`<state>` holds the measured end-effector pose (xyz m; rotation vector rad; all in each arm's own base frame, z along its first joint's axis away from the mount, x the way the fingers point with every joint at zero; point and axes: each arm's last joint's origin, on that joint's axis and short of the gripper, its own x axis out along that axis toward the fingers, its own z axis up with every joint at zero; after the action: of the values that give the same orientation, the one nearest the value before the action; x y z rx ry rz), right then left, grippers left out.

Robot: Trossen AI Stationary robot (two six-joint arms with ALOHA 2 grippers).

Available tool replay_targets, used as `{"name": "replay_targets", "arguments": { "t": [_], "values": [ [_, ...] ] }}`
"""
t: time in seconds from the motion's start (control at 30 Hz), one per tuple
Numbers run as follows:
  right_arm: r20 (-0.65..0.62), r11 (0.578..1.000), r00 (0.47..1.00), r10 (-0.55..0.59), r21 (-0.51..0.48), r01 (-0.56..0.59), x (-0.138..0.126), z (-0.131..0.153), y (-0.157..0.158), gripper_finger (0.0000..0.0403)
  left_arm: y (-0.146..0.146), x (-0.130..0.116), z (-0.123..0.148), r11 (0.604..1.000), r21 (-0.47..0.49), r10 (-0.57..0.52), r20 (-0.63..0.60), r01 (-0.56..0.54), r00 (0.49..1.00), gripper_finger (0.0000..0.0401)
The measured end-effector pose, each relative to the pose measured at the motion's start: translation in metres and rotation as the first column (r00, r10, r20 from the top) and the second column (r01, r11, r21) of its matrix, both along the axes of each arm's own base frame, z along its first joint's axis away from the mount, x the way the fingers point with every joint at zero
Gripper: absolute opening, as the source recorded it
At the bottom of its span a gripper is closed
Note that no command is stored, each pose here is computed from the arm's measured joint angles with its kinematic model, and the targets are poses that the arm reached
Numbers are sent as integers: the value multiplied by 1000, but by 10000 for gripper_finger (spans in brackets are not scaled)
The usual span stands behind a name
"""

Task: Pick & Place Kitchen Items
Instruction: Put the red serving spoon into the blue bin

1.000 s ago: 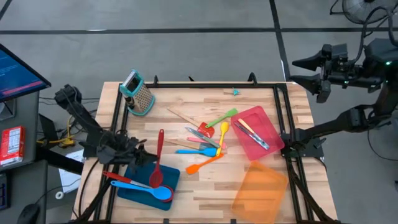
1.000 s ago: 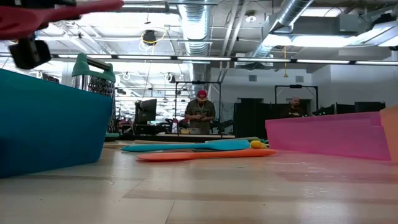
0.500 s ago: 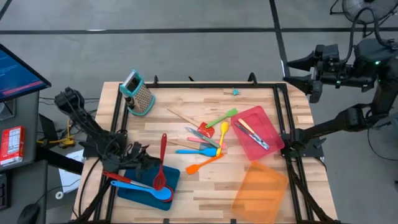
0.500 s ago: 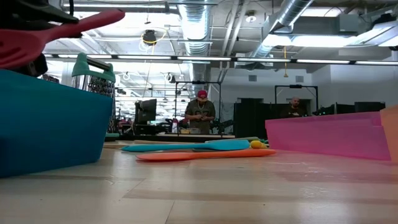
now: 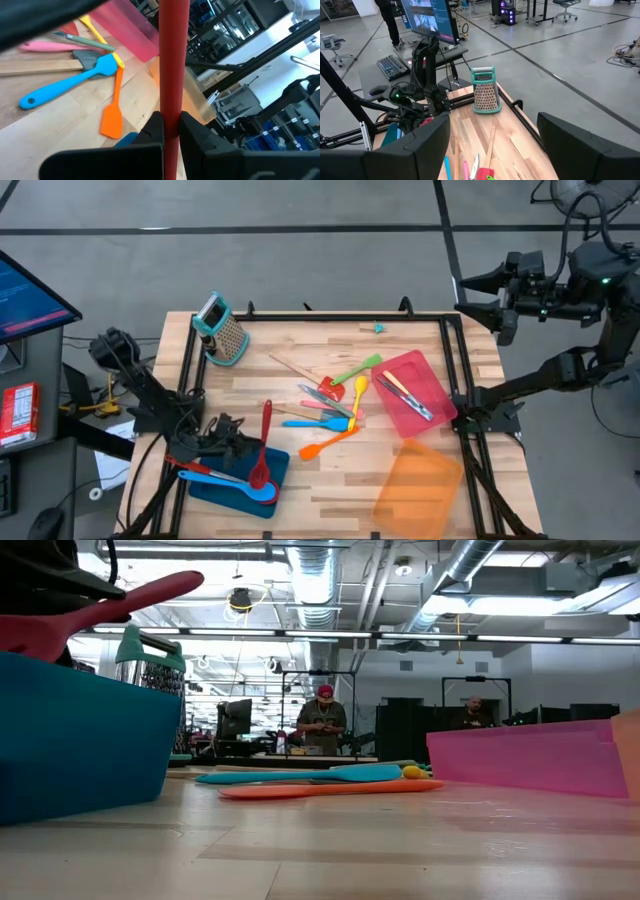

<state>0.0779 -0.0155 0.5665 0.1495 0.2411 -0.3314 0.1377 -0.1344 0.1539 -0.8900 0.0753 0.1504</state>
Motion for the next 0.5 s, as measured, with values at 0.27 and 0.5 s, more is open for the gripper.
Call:
{"name": "replay_targets", "arguments": {
  "t": [0.27, 0.5],
  "values": [
    [0, 1000, 1000, 0, 0, 0, 0, 0, 0, 291, -2, 2, -8, 1000, 3, -3, -23, 3, 1000, 8],
    [-2, 1000, 1000, 0, 0, 0, 1, 0, 0, 291, -3, 2, -9, 1000, -6, 3, -21, -4, 1000, 8]
  ]
}}
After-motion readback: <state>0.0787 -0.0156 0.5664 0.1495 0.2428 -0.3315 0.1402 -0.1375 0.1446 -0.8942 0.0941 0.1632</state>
